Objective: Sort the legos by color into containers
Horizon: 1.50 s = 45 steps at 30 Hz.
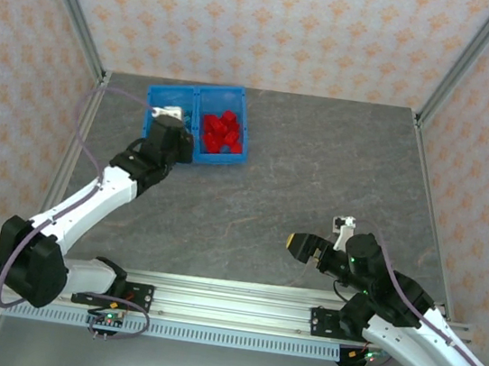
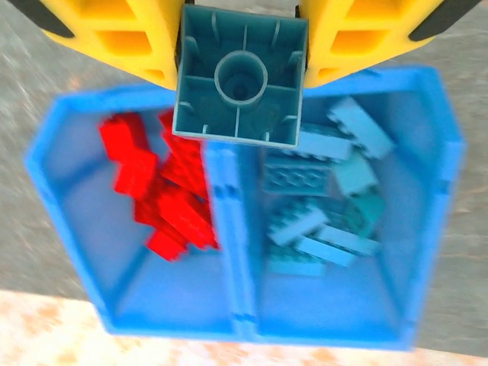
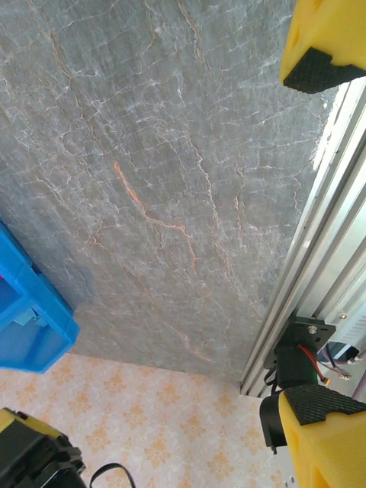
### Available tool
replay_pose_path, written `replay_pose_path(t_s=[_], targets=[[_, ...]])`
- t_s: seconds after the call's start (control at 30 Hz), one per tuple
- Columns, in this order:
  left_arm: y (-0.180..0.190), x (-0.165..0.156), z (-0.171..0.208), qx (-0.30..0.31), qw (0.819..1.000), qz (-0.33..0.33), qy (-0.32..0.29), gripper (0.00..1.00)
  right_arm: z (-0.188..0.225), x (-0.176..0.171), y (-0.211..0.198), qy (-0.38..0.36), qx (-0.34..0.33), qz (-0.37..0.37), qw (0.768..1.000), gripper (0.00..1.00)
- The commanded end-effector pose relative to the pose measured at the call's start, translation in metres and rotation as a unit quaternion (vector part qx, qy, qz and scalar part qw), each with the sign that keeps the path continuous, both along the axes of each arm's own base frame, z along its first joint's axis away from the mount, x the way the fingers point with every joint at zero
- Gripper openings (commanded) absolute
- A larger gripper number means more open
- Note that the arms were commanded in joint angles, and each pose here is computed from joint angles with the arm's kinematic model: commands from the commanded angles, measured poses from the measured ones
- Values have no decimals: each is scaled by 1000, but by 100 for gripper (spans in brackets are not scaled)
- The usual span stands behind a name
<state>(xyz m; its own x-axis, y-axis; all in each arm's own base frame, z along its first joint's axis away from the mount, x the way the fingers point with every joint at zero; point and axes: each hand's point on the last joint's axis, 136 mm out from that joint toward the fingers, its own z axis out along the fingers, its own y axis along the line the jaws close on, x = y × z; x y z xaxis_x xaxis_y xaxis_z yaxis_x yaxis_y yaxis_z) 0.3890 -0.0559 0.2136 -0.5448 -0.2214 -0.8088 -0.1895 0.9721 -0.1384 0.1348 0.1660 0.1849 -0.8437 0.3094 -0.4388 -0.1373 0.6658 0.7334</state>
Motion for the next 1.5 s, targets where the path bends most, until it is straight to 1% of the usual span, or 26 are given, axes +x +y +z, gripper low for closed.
replay_pose_path(t_s=[0.0,0.07,0.17,0.27,0.37,0.47,0.53,0.67,0.77,0.83,0.9,0.97,1.03,1.1,1.2,1.23,1.27,1.33,1.37,1.4,1.47], targets=[[28,19,-8,11,998,44,35,34,10,1,5,-11,20,4,1000,99],[38,36,-16,10,997,57,55,33,11,0,3,-12,14,4,1000,99],[54,63,-38,-8,993,80,84,33,11,-1,-2,-14,0,2,1000,99],[61,86,-53,-10,991,85,102,34,11,-1,-6,-16,-11,1,1000,99],[62,102,-61,-4,990,77,117,41,8,-2,-9,-15,-20,-2,1000,99],[63,111,-59,1,989,75,124,53,7,-2,-9,-13,-21,-3,1000,99],[61,110,-53,-5,990,75,117,57,7,-1,-9,-13,-21,-5,1000,99],[53,95,-33,-42,994,66,80,59,6,2,-11,-16,-24,-15,999,99],[48,70,-9,-77,994,66,39,59,5,7,-24,-26,-50,-41,998,99],[40,46,11,-103,993,62,-5,60,2,17,-46,-36,-89,-96,991,99],[29,16,30,-104,992,52,-41,62,2,28,-77,-54,-137,-169,975,99],[14,-19,47,-85,993,32,-69,63,9,38,-110,-88,-187,-242,948,99],[4,-51,55,-67,993,17,-91,65,23,45,-134,-126,-223,-293,921,99],[-2,-78,51,-59,994,0,-97,68,38,52,-151,-166,-253,-334,893,99],[9,-110,32,-49,994,7,-93,73,63,63,-176,-221,-308,-410,830,99],[16,-119,23,-42,995,16,-90,75,71,66,-183,-235,-326,-438,804,99],[27,-128,14,-30,995,37,-88,77,77,69,-189,-247,-345,-462,778,99],[50,-140,-1,-1,992,80,-93,82,79,78,-194,-256,-381,-485,744,99],[58,-144,-8,16,991,93,-100,85,76,85,-195,-254,-396,-493,732,99],[62,-145,-12,35,989,94,-108,89,69,93,-197,-249,-409,-494,726,99],[68,-147,-24,58,985,98,-127,93,44,116,-200,-232,-429,-475,732,99]])
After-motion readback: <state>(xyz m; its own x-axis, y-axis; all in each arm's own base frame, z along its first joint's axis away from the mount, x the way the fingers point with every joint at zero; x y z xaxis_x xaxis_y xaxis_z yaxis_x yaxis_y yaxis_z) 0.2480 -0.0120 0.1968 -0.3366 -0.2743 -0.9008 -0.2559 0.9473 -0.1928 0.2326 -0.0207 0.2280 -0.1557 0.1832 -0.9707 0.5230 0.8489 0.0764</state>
